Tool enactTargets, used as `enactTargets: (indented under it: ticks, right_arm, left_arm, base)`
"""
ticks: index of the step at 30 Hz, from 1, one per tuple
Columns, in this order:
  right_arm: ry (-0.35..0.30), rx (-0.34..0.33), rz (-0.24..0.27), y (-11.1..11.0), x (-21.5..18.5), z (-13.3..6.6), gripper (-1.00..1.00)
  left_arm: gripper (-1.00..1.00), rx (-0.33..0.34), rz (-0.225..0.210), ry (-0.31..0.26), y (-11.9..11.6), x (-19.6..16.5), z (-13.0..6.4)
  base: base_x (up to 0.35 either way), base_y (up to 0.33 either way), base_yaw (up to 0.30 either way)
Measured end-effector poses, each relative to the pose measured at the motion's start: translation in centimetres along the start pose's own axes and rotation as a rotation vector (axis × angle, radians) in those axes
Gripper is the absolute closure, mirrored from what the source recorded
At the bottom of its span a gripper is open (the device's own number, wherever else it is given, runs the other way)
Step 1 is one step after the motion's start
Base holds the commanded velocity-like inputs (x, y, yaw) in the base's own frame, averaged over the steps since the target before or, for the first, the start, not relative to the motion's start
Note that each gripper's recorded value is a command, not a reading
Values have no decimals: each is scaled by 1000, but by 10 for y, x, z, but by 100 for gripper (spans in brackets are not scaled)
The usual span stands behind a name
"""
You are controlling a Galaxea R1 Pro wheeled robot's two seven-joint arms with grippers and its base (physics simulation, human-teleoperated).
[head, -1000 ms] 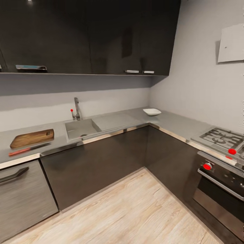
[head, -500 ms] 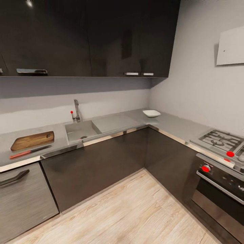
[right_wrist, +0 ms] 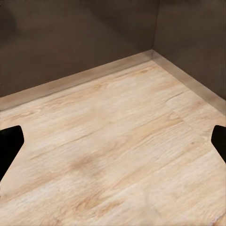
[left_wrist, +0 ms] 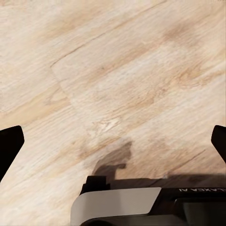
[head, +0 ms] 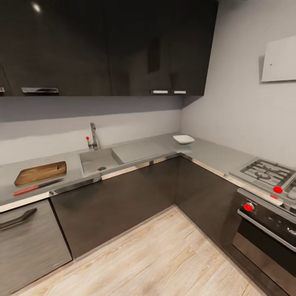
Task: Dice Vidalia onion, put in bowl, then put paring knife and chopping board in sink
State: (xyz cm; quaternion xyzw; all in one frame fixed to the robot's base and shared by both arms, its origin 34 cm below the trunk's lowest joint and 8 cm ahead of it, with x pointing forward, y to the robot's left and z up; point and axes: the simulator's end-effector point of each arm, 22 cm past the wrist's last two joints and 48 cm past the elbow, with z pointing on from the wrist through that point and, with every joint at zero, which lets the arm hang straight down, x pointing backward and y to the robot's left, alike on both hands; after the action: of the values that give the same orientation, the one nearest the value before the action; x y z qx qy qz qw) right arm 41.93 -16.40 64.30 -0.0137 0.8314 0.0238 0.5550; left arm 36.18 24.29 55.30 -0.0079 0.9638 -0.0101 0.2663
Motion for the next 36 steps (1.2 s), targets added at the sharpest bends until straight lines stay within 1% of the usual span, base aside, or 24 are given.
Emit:
enactTargets:
  ticks: [4, 17, 25, 36]
  right_arm:
    - [0, 0, 3, 2, -5, -3, -100]
    - [-10, 1, 3, 1, -25, -10, -100]
    - [-17, 2, 2, 1, -37, -14, -100]
    - [-20, 3, 3, 2, -50, -21, -100]
  left_arm:
    - [-100, 1, 0, -1, 0, -3, -5]
    - [-100, 1, 0, -11, -1, -15, -22]
    - [-100, 2, 0, -19, -1, -23, -31]
    - [-100, 1, 0, -23, -2, -30, -44]
  base:
    - [0, 0, -113]
    - [0, 0, -228]
    - [0, 0, -168]
    - [0, 0, -35]
